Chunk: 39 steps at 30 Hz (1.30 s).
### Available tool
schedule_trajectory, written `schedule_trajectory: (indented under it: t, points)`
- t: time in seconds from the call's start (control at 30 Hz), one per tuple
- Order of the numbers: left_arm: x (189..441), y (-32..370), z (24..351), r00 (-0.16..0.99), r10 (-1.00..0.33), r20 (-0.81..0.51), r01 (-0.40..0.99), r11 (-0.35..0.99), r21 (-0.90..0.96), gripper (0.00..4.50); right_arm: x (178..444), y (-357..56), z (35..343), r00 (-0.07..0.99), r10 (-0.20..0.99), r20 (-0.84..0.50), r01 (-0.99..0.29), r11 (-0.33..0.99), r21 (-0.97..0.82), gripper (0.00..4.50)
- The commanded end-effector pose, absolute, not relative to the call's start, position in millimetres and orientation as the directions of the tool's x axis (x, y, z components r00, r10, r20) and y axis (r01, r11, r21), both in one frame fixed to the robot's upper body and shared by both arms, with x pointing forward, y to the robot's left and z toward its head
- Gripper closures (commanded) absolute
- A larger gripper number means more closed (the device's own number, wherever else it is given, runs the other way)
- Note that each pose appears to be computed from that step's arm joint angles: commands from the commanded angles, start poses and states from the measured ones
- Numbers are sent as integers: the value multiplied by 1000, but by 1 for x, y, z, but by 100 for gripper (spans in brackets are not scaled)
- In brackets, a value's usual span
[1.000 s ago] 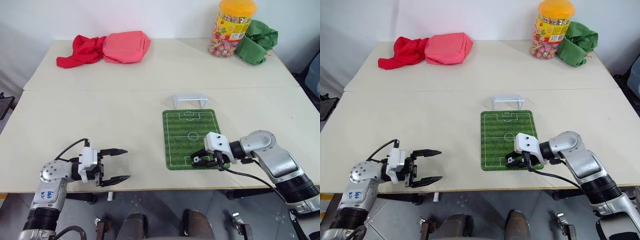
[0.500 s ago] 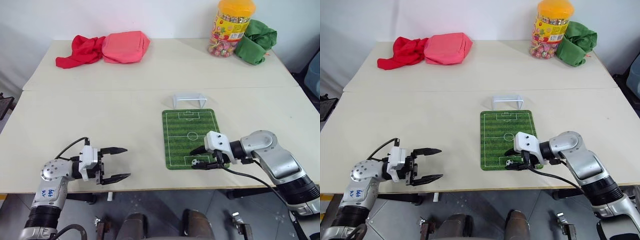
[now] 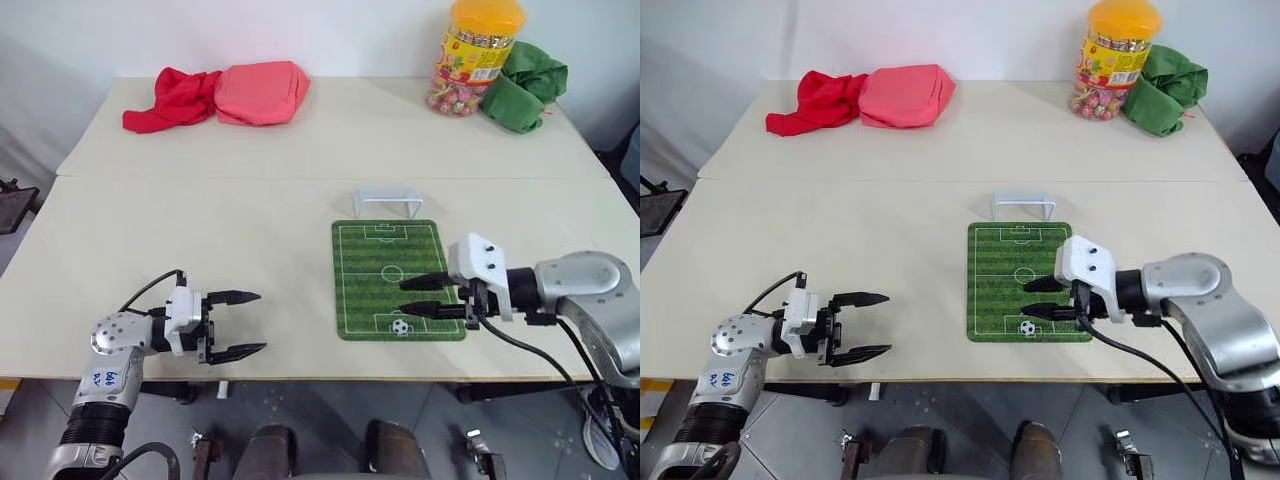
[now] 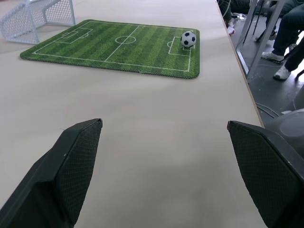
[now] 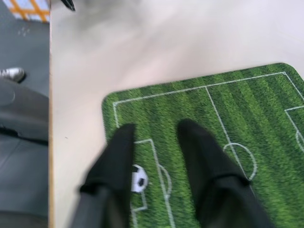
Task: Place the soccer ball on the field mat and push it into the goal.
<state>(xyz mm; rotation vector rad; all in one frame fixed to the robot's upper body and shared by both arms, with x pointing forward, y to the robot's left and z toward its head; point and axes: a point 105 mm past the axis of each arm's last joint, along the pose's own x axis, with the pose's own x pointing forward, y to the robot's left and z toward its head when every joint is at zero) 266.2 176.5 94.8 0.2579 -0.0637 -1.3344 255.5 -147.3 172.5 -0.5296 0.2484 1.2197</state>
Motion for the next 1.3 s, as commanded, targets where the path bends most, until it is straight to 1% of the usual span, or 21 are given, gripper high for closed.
schedule_trajectory:
  t: [0.03, 0.07, 0.13, 0.3, 0.37, 0.57, 0.77, 0.83, 0.9, 0.97, 1.03, 1.1, 1.17, 1.3]
  points:
    - [266, 177, 96, 211, -972, -99, 955, 184, 231, 0, 233, -146, 164, 356, 808, -470, -929, 254, -268, 435]
    - [266, 177, 96, 203, -974, -100, 957, 176, 229, 0, 228, -146, 158, 348, 801, -487, -933, 245, -264, 445]
    - [267, 176, 97, 185, -978, -100, 961, 159, 228, 0, 223, -143, 147, 333, 802, -497, -940, 240, -242, 445]
    - [274, 173, 102, 167, -982, -93, 960, 140, 243, 0, 226, -141, 123, 283, 810, -513, -958, 214, -190, 445]
    - [274, 173, 103, 163, -982, -92, 960, 136, 246, 0, 231, -140, 116, 271, 814, -514, -962, 209, -175, 445]
    - [268, 176, 103, 166, -981, -99, 960, 137, 246, 0, 244, -139, 110, 234, 836, -497, -971, 175, -164, 445]
    - [260, 184, 102, 189, -975, -114, 958, 158, 238, 0, 258, -138, 104, 235, 835, -497, -970, 168, -177, 445]
    - [259, 185, 103, 197, -973, -117, 957, 165, 238, 0, 278, -142, 104, 292, 820, -493, -953, 207, -221, 445]
    - [259, 186, 104, 202, -972, -118, 956, 170, 239, 0, 304, -148, 111, 383, 794, -472, -917, 266, -298, 445]
    - [262, 185, 106, 207, -972, -116, 954, 174, 244, 0, 336, -157, 136, 511, 757, -406, -841, 342, -420, 445]
    - [267, 185, 108, 211, -971, -115, 952, 177, 250, 0, 352, -161, 164, 570, 749, -338, -785, 375, -492, 445]
    - [271, 184, 110, 214, -970, -114, 949, 179, 259, 0, 361, -166, 187, 615, 738, -278, -737, 413, -534, 445]
    - [278, 184, 112, 219, -969, -111, 945, 182, 272, 0, 362, -173, 204, 651, 723, -232, -698, 450, -557, 445]
    - [292, 182, 117, 233, -967, -101, 934, 194, 300, 0, 350, -187, 207, 672, 704, -229, -692, 487, -532, 445]
